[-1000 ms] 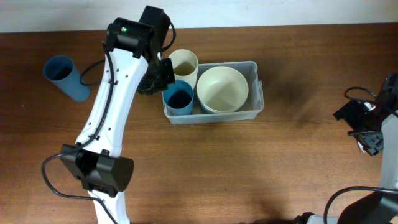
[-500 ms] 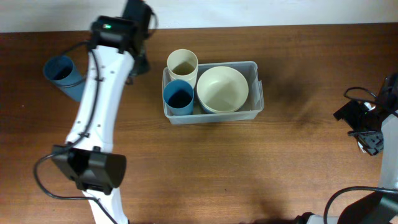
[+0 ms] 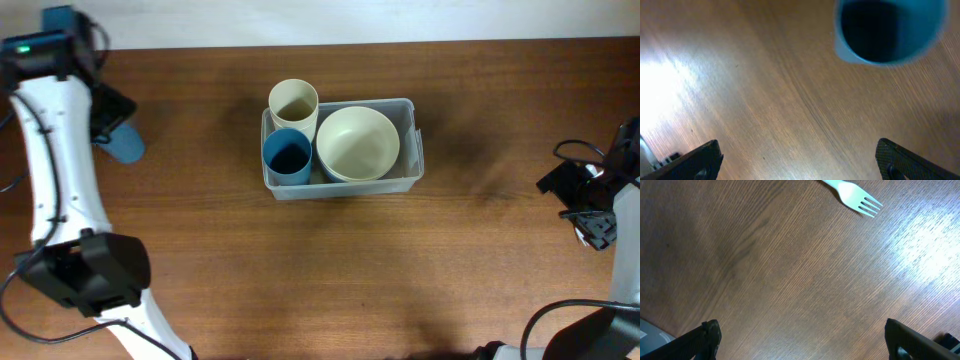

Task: Pack container
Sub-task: 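Release the blue cup and move the left gripper back to the second blue cup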

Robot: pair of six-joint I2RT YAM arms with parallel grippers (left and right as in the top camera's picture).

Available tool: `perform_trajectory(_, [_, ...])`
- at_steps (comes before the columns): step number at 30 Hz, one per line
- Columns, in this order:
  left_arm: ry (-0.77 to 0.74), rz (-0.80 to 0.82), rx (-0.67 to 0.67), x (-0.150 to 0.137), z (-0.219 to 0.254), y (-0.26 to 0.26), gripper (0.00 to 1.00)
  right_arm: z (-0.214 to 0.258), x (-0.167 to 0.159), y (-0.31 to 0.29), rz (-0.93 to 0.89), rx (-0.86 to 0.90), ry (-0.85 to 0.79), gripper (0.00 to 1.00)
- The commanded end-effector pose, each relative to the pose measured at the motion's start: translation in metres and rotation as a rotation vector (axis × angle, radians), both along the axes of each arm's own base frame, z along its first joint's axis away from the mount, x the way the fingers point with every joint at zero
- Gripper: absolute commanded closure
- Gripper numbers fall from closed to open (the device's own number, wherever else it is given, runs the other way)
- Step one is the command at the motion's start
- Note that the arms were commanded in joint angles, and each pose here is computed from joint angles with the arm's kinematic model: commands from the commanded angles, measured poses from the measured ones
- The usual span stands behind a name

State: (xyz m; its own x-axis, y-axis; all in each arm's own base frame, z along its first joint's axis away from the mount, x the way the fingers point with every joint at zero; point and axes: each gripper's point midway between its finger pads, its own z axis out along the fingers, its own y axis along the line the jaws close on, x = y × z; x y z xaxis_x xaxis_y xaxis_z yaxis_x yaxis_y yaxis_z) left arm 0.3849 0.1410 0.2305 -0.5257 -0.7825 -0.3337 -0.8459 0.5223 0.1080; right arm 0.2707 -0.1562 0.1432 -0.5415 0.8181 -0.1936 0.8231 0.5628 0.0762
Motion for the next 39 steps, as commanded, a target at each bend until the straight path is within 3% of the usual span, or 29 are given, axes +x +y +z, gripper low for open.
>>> perform_trajectory(1, [-0.029,0.094,-0.083,-0.005,-0.006,0.011,0.0,-0.001,-0.003,-0.003,-0.01,-0.01,0.008,0.01])
perform_trajectory(8, [-0.089,0.159,-0.084,0.007,-0.016,0.043,0.0,-0.001,-0.003,-0.003,-0.01,-0.01,0.008,0.01])
perform_trajectory(13, [-0.127,0.183,-0.159,0.022,-0.034,0.053,0.0,-0.001,-0.003,-0.003,-0.01,-0.01,0.008,0.01])
perform_trajectory(23, [-0.02,0.207,-0.194,0.027,-0.089,0.065,0.0,-0.001,-0.003,-0.003,-0.01,-0.01,0.008,0.01])
perform_trajectory(33, [0.001,0.208,-0.2,0.029,-0.101,0.066,0.0,-0.001,-0.003,-0.003,-0.01,-0.01,0.008,0.01])
perform_trajectory(34, [0.001,0.208,-0.201,0.029,-0.101,0.066,0.04,-0.001,-0.003,-0.003,-0.01,-0.01,0.008,0.02])
perform_trajectory(35, [0.002,0.208,-0.201,0.029,-0.101,0.066,0.16,-0.001,-0.003,-0.003,-0.01,-0.01,0.008,0.01])
perform_trajectory(39, [0.003,0.207,-0.211,0.029,-0.101,0.064,0.84,-0.001,-0.003,-0.003,-0.01,-0.01,0.008,0.01])
